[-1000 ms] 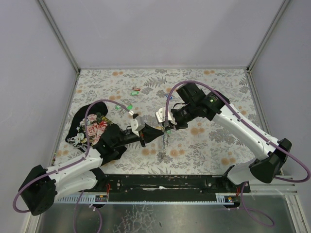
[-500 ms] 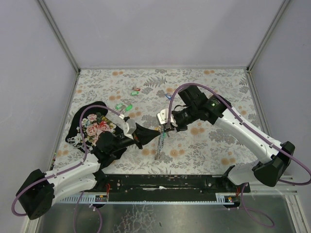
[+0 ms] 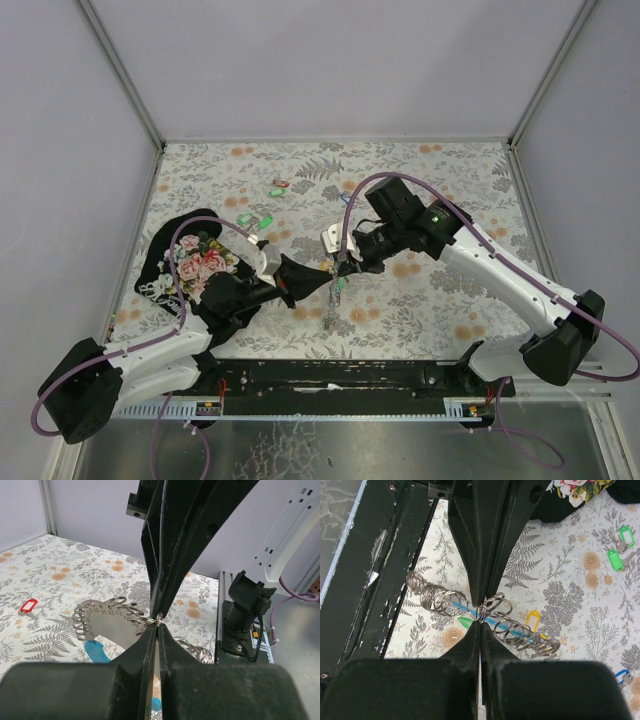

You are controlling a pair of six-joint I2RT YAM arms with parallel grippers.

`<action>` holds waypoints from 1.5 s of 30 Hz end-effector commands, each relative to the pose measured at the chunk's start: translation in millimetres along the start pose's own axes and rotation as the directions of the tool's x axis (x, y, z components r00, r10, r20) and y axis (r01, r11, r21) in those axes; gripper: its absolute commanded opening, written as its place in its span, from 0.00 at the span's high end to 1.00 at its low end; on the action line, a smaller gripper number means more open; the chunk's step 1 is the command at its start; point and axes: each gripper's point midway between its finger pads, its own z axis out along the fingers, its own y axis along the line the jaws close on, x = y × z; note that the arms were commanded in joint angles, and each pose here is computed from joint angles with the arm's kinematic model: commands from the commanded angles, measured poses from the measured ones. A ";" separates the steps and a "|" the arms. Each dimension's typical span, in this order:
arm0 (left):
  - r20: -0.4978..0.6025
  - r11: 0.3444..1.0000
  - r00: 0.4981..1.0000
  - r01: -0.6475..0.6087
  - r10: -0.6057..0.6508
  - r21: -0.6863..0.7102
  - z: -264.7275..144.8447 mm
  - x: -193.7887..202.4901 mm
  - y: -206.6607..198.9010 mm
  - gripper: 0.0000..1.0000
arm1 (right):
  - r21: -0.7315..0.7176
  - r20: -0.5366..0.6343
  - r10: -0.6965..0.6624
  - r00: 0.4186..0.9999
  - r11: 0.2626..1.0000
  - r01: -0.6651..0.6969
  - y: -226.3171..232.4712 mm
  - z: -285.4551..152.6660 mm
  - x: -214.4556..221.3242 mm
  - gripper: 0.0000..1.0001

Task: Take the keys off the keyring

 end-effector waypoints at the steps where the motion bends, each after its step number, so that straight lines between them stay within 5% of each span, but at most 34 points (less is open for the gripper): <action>1: 0.039 0.998 0.999 -0.031 0.029 0.055 2.3 -12.3 -9.0 1.00 | 0.041 0.053 -0.038 0.998 0.998 0.036 -5.6 -19.6 -30.1 1.00; 16: -0.025 0.999 0.999 -0.042 0.042 0.024 4.9 -5.7 -1.1 0.81 | 0.059 0.048 -0.084 0.995 0.995 0.081 -7.1 -36.0 -45.6 1.00; 25: -0.010 0.995 0.999 -0.052 0.053 0.084 10.3 -18.4 -11.8 0.79 | 0.045 0.032 -0.076 0.997 0.996 0.074 -6.5 -29.9 -36.8 1.00; 32: -0.019 0.998 0.998 -0.053 0.053 0.017 8.1 -17.2 -0.9 0.64 | 0.033 0.039 -0.075 0.996 0.997 0.074 -4.1 -29.1 -37.0 1.00; 39: 0.064 0.996 0.997 -0.037 0.043 -0.083 -0.9 -32.8 9.2 0.58 | 0.031 0.035 -0.073 0.997 0.997 0.072 -2.4 -28.2 -34.1 1.00; 45: 0.065 0.998 0.996 -0.064 0.064 0.001 -2.8 -30.3 -5.7 0.60 | 0.023 0.038 -0.066 0.997 0.998 0.065 -0.6 -26.0 -32.3 1.00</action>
